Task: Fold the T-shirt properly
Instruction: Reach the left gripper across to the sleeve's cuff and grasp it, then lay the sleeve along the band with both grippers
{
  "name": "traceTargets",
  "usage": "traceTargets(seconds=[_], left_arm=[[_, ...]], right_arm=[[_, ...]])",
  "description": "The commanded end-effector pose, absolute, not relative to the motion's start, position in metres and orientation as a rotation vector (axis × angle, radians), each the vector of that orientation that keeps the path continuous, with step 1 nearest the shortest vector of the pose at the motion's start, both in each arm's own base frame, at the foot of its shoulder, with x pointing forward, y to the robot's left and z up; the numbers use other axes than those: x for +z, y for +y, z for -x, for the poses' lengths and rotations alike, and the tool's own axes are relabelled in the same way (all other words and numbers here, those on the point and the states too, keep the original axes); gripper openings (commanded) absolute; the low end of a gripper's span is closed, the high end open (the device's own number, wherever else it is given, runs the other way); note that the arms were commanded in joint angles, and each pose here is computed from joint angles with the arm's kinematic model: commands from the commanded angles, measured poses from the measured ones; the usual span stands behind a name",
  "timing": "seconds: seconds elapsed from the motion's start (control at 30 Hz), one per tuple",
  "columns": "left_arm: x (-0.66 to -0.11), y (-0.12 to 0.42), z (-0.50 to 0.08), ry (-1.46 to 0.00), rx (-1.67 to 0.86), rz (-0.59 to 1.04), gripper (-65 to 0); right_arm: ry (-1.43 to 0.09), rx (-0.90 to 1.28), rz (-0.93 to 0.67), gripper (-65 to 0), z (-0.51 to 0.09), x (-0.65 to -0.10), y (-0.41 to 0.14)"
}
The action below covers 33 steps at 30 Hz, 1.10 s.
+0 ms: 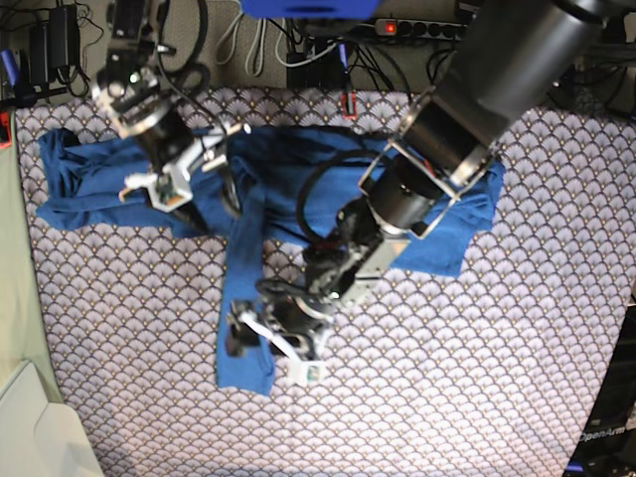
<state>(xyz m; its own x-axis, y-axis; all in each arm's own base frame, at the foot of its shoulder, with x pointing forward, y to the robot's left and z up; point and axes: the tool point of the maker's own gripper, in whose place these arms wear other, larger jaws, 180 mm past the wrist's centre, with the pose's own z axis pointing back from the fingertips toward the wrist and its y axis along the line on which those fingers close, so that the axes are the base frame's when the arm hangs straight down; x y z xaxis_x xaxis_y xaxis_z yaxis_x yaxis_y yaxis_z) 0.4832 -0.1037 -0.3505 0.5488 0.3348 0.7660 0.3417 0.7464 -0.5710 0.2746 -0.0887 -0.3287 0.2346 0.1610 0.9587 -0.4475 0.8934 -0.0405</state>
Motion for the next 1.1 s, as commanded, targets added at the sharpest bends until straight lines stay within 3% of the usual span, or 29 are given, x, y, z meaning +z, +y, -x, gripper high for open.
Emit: traceTargets(seconds=[0.0, 0.27, 0.5, 0.83, 1.07], left_arm=[[-0.323, -0.101, -0.500, -1.077, 0.006, 0.796, -19.2], [-0.307, -0.006, -0.501, -1.104, 0.013, 0.783, -19.2], [-0.313, 0.072, -0.485, -1.133, 0.056, 0.646, -19.2], [-0.315, 0.089, -0.458, -1.132, 0.014, 0.630, -19.2], [-0.315, 0.091, -0.454, -1.134, 0.022, 0.633, -19.2]], right_arm=[[-1.316, 0.431, -0.256, -33.2, -0.284, -0.312, -0.090], [-1.225, 0.446, -0.126, -33.1, -0.356, -0.299, -0.113], [-1.115, 0.422, -0.159, -33.2, -0.403, -0.319, -0.113], [-0.968, 0.376, -0.282, -33.6, -0.435, -0.366, -0.100], [-0.974, 0.283, -0.317, -33.5, -0.447, -0.379, -0.123]])
